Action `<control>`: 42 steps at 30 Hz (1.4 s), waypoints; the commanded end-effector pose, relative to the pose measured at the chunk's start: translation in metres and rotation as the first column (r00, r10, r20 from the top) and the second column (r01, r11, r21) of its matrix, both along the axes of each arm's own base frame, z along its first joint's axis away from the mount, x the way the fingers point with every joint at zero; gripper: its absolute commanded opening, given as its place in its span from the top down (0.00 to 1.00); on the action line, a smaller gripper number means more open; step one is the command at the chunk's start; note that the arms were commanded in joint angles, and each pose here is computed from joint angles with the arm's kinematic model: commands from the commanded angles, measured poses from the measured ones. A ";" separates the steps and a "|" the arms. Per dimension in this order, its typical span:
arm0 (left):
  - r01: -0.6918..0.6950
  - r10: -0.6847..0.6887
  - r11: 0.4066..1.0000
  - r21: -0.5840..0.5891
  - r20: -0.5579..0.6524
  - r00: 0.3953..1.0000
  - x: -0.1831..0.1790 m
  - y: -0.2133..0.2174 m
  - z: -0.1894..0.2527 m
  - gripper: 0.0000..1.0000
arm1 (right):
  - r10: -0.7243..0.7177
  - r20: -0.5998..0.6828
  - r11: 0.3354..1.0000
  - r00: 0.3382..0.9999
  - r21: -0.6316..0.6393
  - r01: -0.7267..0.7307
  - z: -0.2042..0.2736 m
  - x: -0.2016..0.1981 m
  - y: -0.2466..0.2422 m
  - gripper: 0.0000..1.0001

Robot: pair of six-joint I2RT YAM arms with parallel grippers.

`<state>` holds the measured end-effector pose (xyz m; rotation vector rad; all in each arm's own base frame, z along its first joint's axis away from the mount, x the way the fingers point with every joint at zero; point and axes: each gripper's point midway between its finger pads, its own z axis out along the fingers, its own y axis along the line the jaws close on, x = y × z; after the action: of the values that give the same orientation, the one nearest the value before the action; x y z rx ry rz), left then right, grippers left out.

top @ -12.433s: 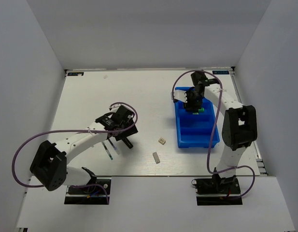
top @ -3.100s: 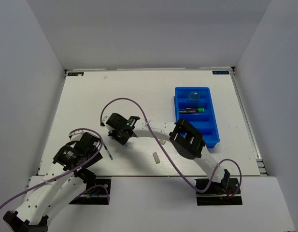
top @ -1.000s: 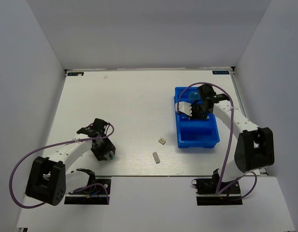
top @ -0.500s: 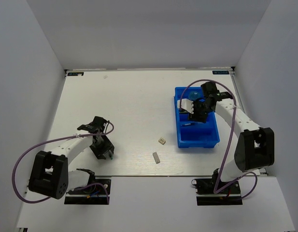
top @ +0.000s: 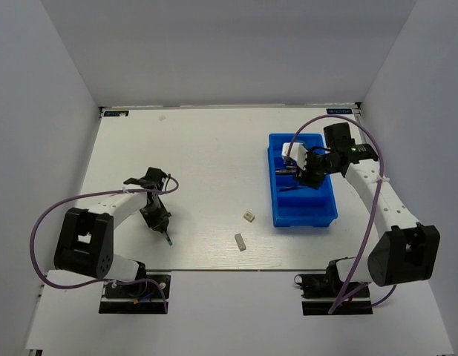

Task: Sort the stationery into containers
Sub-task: Pick up the pen from the center of the board, then place the pen in the storage box.

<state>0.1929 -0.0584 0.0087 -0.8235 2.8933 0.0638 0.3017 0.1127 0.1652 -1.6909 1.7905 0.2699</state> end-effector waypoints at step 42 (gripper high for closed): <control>0.770 -0.310 -0.032 0.637 0.726 -0.613 0.109 -0.480 0.207 1.00 | -0.948 -0.298 0.011 0.114 0.327 0.945 0.027 0.002 -0.119 1.00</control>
<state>0.2970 -0.5269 0.1784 1.2214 1.4398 -0.9552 0.3004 -0.0021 0.1870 0.1188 2.2420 -0.0001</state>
